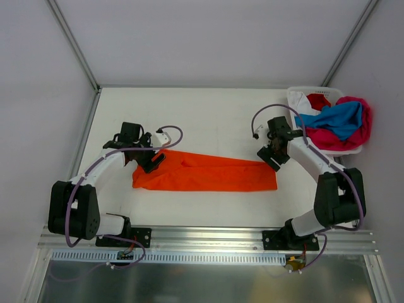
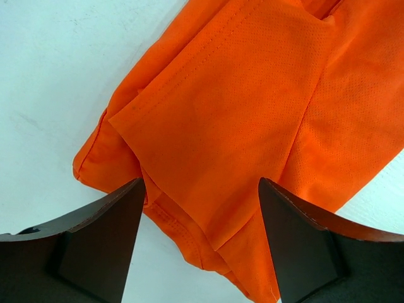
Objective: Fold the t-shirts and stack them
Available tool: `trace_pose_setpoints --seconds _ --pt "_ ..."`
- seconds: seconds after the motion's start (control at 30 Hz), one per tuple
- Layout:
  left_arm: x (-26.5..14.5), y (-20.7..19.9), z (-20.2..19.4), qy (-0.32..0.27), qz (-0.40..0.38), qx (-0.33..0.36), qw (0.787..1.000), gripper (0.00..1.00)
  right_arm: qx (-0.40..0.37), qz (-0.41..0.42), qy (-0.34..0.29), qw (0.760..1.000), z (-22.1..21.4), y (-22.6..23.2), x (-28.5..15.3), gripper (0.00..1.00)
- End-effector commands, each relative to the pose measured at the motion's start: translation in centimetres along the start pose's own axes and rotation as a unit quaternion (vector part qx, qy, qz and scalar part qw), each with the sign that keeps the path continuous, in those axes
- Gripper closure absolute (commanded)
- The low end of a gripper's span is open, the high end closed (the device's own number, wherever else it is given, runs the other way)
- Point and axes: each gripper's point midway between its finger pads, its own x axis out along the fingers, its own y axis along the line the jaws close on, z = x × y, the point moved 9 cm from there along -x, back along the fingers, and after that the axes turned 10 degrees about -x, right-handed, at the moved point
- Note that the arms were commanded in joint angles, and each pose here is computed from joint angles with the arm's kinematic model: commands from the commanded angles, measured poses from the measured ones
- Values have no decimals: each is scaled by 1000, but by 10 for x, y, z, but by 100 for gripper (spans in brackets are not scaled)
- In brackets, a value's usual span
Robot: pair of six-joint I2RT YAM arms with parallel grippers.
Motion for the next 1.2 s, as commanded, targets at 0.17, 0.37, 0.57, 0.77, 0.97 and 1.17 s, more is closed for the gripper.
trace_pose_setpoints --seconds 0.17,0.37,0.57,0.77,0.97,1.17 --pt "12 -39 -7 7 57 147 988 21 -105 46 -151 982 30 31 -41 20" --pt "17 -20 9 -13 154 132 979 20 -179 -39 -133 974 46 55 -26 21" --pt "25 -8 11 13 196 125 972 21 -214 -68 -111 968 65 48 -2 22" --pt "40 3 8 66 216 131 965 15 -251 -15 -76 965 69 64 21 23" --pt "48 30 21 78 249 122 958 14 -284 70 -82 953 62 93 13 24" --pt "57 51 38 87 271 117 952 13 -349 141 -101 921 52 134 -4 29"
